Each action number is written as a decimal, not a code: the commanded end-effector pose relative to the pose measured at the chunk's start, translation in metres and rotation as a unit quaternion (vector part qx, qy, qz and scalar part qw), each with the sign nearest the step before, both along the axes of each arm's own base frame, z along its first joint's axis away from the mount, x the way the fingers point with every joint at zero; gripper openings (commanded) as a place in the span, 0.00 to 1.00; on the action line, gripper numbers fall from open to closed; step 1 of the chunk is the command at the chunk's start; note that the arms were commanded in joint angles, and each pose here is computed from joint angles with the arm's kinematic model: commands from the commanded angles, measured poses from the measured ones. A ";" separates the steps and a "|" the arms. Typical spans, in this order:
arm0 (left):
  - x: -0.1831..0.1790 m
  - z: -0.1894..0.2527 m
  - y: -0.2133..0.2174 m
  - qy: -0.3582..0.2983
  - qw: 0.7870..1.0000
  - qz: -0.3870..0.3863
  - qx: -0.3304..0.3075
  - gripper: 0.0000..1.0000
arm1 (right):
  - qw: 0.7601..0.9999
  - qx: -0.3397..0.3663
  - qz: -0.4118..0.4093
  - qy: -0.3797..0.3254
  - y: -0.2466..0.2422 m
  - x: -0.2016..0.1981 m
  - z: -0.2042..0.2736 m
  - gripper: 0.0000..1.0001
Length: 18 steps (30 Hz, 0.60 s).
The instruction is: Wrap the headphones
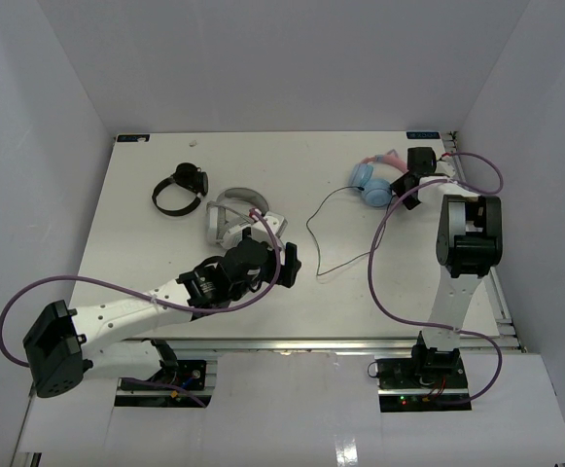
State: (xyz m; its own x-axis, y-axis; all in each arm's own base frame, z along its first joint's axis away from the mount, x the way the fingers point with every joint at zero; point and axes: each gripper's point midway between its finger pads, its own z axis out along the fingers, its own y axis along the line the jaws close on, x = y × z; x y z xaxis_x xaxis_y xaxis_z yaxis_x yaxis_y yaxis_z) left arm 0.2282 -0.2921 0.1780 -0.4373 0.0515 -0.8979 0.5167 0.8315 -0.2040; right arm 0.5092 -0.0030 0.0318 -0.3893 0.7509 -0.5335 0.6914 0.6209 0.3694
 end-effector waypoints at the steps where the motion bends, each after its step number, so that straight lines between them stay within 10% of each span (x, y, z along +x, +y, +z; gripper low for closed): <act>1: 0.002 0.003 0.002 -0.010 1.000 0.007 -0.008 0.86 | 1.000 0.000 0.008 0.013 0.002 0.003 -0.011 0.39; 5: 0.001 0.007 0.002 -0.011 1.000 0.006 -0.016 0.86 | 0.999 -0.008 0.028 0.024 0.002 0.003 -0.019 0.08; 18: -0.001 0.044 0.005 -0.023 0.999 0.009 -0.048 0.86 | 0.961 -0.092 0.254 -0.058 0.025 0.002 0.042 0.08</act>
